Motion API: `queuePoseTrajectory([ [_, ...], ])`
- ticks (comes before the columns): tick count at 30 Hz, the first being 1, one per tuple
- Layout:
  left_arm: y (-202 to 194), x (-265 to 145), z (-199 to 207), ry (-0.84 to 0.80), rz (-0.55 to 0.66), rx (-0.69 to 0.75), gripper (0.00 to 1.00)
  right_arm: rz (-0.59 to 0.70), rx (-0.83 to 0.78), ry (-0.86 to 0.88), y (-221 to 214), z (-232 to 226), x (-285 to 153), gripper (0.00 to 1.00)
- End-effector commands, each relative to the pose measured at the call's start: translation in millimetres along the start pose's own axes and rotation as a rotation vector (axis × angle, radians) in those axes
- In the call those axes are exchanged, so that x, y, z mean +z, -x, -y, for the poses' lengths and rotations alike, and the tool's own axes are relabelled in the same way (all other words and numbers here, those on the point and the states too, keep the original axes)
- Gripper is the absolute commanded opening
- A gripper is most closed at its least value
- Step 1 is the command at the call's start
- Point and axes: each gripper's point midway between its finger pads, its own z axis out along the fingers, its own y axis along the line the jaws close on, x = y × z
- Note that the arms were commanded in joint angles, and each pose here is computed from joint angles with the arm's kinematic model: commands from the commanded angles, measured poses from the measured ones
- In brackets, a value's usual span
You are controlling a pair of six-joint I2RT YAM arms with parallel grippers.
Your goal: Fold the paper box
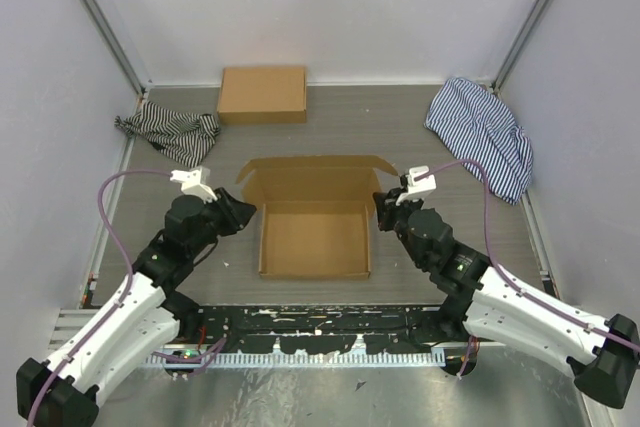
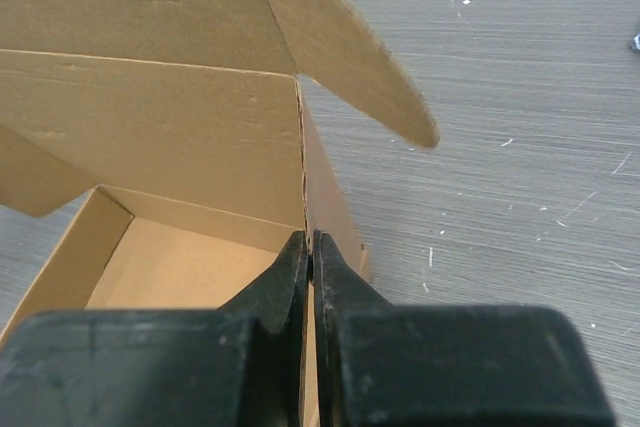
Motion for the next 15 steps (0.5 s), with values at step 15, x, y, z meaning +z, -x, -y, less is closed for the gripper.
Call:
queuePoseTrajectory([
  [15, -18, -2, -5, -0.001, -0.063, 0.0, 0.33, -0.035, -0.024, -0.053, -21, -21, -2, 0.01],
])
